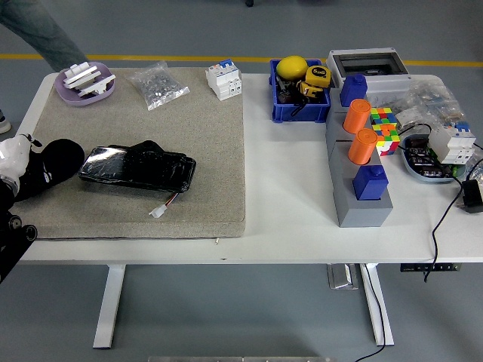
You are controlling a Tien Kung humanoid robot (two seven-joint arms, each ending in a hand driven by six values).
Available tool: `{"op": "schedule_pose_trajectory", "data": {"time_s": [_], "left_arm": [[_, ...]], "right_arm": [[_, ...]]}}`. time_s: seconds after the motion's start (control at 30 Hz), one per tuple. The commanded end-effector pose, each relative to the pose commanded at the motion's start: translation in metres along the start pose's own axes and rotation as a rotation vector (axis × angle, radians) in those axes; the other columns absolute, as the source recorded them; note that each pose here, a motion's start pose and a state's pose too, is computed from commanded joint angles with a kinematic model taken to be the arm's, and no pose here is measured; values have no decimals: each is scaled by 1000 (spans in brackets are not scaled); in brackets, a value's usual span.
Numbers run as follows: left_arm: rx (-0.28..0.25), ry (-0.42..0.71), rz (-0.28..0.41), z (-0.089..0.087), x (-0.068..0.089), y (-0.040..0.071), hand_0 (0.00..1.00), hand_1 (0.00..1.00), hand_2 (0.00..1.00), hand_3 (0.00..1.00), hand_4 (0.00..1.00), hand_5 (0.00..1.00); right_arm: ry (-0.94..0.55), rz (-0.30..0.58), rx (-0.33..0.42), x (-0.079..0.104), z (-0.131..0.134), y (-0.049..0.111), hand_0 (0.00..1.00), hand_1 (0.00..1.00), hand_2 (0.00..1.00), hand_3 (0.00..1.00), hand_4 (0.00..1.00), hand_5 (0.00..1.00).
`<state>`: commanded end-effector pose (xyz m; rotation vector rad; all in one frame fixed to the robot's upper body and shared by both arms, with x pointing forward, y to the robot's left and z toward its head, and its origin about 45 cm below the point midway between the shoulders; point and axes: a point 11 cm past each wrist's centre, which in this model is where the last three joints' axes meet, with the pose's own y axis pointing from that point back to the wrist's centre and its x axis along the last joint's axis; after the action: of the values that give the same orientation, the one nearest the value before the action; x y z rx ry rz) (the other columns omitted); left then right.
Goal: Pick the rag up,wipe the panel,place it on the desk
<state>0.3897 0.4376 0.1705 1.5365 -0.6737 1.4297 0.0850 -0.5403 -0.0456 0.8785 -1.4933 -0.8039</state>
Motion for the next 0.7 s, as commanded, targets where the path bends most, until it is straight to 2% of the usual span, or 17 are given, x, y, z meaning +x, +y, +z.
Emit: {"op": "schedule_pose_trajectory", "data": {"time_s": [0.1,0.13,0.3,0.33,0.43,0.57,0.7], "left_arm": [[-1,-1,-15,0,-1,1,801,894,898,853,977,2],[-2,-3,-18,0,-1,1,826,917,935,874,998,47],[2,-17,-40,-1,0,4,826,917,935,874,998,47],[2,-19,-40,-1,2,4,844,936,968,894,998,88],[8,-20,-39,-3,7,6,844,936,968,894,998,88],[10,-2,-25,-5,18,8,853,944,973,895,998,114],[-7,73,-5,-9,33,11,853,944,973,895,998,114]], "right_arm": [[1,1,-1,1,0,0,770,592,605,567,998,520],[1,2,-1,1,0,0,770,591,602,567,998,519],[3,4,-4,2,1,0,770,591,602,567,998,519],[4,4,-5,2,2,0,769,590,602,566,996,512],[6,4,-7,2,3,0,769,590,602,566,996,512],[8,4,-10,2,4,0,768,590,602,564,991,509],[11,6,-11,2,4,0,768,590,602,564,991,509]]}}
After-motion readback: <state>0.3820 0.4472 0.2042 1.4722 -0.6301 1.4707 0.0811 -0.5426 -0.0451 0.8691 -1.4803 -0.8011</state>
